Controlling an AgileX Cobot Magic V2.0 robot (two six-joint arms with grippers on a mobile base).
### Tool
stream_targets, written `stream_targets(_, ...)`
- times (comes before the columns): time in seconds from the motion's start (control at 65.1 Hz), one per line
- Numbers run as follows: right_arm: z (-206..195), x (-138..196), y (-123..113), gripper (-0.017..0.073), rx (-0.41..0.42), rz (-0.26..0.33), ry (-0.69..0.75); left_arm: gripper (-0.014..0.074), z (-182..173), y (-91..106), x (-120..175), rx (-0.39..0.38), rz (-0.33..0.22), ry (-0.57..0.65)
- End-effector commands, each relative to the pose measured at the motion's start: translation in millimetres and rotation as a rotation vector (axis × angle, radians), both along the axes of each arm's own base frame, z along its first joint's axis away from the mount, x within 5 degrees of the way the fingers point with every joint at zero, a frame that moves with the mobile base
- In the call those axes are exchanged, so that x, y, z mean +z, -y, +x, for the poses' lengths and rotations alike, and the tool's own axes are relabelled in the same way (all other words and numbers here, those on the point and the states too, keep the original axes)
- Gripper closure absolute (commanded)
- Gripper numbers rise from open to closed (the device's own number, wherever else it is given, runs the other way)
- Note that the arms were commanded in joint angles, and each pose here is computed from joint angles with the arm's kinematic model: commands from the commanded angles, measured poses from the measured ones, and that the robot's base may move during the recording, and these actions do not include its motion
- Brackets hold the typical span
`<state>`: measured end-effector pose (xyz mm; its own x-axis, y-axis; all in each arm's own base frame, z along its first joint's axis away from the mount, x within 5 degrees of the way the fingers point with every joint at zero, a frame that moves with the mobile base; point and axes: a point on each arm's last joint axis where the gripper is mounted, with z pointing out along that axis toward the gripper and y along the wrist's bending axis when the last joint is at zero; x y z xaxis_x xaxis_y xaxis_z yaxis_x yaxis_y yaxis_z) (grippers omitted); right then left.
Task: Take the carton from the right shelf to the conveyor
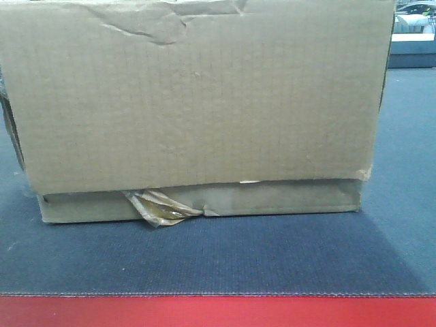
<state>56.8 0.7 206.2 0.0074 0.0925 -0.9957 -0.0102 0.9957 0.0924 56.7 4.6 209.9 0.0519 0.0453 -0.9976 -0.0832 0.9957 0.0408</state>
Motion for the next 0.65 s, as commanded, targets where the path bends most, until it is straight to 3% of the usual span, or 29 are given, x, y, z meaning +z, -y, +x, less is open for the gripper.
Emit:
stream_targets(0.0, -0.4, 2.8, 0.4, 0.0638, -0.006, -0.003, 0.034, 0.058, -0.7, -0.2, 2.7, 0.005, 0.006, 0.025)
stream_targets(0.63, -0.4, 2.8, 0.4, 0.0638, -0.006, -0.003, 0.034, 0.058, -0.7, -0.2, 2.7, 0.005, 0.006, 0.025)
